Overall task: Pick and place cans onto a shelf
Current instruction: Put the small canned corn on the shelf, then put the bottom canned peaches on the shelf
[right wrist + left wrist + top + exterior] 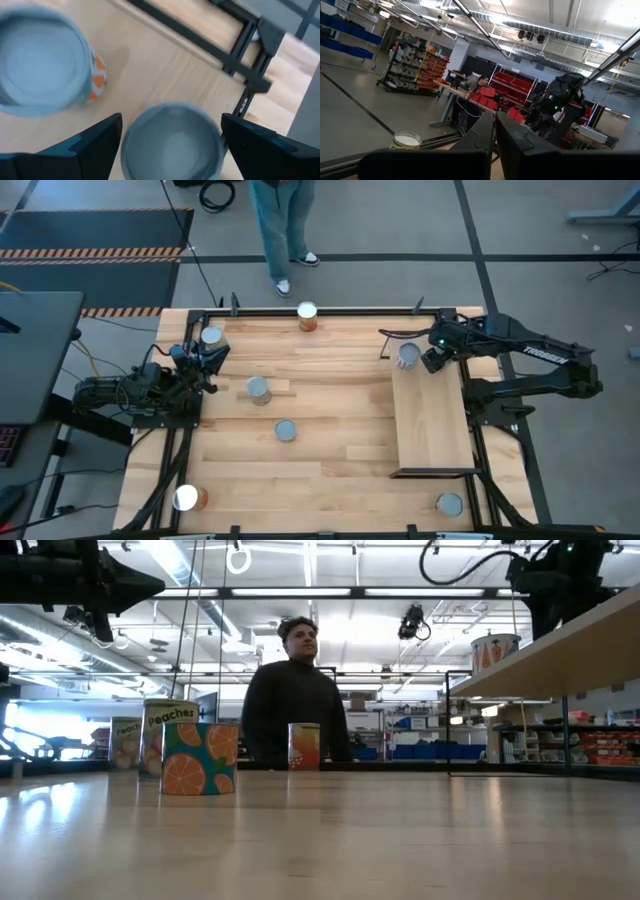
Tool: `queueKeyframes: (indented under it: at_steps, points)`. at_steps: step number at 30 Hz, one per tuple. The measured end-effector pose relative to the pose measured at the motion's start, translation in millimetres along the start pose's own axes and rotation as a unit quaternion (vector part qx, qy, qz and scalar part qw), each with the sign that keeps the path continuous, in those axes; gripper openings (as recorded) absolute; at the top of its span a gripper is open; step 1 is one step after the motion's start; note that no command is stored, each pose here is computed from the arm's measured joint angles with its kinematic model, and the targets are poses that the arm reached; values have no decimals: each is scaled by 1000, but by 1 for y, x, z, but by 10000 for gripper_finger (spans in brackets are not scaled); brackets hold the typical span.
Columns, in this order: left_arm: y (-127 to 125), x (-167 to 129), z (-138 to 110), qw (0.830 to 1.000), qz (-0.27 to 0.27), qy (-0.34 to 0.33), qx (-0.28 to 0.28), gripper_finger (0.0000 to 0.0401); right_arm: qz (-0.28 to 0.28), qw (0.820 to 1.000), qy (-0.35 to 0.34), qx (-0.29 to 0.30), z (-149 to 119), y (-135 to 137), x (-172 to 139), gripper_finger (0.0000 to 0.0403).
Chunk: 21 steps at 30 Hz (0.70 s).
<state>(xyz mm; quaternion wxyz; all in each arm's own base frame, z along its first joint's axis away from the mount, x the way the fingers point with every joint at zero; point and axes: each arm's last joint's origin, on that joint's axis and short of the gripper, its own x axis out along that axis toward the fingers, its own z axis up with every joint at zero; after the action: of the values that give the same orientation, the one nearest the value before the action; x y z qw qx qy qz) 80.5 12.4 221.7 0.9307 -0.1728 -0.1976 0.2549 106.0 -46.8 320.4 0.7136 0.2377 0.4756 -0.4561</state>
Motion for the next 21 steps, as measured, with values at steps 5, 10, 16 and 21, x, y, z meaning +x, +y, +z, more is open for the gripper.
queueKeyframes:
  at_steps: [5,10,16,21]
  points:
    - [0,0,0,1000,0,0,0,25,27,998,-55,12,12,-2,-23,348]
    - [0,0,0,1000,0,0,0,25,107,980,-168,-15,33,8,-47,348]
    - [0,0,0,1000,0,0,1,25,217,922,-309,-82,58,39,-67,348]
    - [0,0,0,1000,0,0,1,25,326,860,-364,-145,69,83,-76,348]
